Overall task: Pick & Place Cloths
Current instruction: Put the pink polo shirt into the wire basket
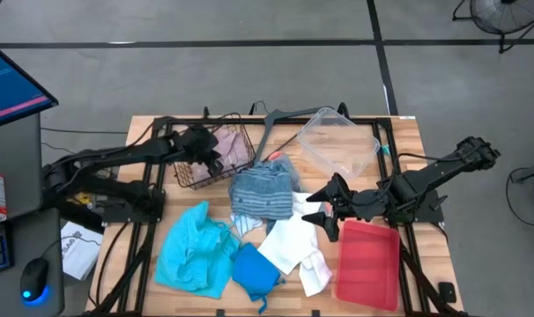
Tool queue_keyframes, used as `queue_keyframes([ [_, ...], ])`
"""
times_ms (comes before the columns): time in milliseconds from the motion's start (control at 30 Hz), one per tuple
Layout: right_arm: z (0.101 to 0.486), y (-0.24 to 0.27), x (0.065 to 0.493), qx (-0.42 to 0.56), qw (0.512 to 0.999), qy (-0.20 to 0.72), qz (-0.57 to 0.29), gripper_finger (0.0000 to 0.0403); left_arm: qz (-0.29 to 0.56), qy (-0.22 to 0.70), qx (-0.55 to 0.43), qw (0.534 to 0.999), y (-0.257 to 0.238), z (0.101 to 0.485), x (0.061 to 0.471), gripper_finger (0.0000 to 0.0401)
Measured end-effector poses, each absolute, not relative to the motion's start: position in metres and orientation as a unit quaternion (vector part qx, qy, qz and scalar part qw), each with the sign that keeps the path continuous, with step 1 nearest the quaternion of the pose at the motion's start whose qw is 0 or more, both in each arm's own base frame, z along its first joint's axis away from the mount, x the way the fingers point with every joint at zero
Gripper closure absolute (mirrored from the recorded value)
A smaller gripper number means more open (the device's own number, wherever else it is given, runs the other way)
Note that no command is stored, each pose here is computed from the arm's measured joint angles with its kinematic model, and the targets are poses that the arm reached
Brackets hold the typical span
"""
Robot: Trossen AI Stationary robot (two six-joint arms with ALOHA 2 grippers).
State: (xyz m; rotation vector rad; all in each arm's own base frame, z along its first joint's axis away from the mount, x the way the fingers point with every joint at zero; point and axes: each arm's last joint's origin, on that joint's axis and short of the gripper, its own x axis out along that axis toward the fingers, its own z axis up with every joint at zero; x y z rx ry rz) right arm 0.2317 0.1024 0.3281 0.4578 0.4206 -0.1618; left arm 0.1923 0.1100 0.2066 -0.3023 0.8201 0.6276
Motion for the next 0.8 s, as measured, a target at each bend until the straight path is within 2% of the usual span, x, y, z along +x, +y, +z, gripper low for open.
queue_keyframes([
  [367,0.328,0.102,0.232,0.224,0.949,0.208,-0.080,0.0094,0.289,0.444,-0.160,0.833,0.120,0.180,0.202,0.0400],
  [800,0.328,0.102,0.232,0.224,0.949,0.208,-0.080,0.0094,0.381,0.474,-0.152,0.779,0.151,0.175,0.172,0.0400],
])
